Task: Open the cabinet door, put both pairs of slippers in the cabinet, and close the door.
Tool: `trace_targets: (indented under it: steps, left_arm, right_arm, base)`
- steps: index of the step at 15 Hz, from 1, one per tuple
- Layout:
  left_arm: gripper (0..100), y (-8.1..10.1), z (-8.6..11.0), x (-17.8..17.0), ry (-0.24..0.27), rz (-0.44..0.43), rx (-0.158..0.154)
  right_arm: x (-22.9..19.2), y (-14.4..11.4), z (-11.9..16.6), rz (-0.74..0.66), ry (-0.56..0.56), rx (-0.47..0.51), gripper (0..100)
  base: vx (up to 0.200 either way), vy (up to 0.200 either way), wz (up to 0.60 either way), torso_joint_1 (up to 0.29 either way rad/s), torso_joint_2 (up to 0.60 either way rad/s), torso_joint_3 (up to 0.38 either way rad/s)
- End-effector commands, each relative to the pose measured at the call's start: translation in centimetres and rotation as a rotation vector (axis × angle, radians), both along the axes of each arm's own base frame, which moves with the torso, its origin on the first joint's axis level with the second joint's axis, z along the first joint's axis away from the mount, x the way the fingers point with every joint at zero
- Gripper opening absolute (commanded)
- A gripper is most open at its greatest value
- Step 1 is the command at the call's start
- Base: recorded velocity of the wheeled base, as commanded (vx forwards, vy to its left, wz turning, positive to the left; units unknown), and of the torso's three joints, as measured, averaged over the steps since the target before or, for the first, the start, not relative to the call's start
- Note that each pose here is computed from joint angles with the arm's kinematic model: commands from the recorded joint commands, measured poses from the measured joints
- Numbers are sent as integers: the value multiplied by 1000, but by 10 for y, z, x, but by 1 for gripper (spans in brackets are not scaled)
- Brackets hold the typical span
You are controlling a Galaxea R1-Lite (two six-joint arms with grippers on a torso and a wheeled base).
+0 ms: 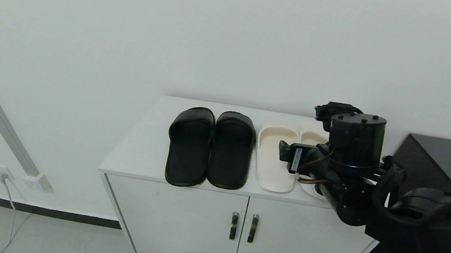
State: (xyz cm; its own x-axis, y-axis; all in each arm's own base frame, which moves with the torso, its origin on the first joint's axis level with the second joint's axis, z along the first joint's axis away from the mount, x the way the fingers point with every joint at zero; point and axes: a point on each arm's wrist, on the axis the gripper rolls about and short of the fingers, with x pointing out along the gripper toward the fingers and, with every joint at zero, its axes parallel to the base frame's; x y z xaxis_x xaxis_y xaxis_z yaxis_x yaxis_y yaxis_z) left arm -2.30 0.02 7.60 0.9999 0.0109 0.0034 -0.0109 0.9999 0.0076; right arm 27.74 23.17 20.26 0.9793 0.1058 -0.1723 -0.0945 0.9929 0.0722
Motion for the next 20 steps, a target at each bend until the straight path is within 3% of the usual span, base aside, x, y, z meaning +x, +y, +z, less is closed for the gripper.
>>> trace_targets:
  steps: [1, 14, 15, 20]
  left_arm:
    - [0, 0, 0, 0, 0, 1, 0]
    - [0, 0, 0, 0, 0, 3, -8]
    - [0, 0, 0, 0, 0, 3, -8]
    - [0, 0, 0, 0, 0, 3, -9]
  right_arm:
    - [15, 8, -10, -8, 12, -8, 100]
    - [69, 13, -19, -31, -18, -5, 100]
    - [69, 13, -19, -31, -18, -6, 0]
    - [69, 12, -16, -35, -25, -4, 0]
  base:
    - [0, 0, 0, 0, 0, 0]
    - [0, 0, 0, 0, 0, 0]
    - [0, 0, 0, 0, 0, 0]
    - [0, 0, 0, 0, 0, 0]
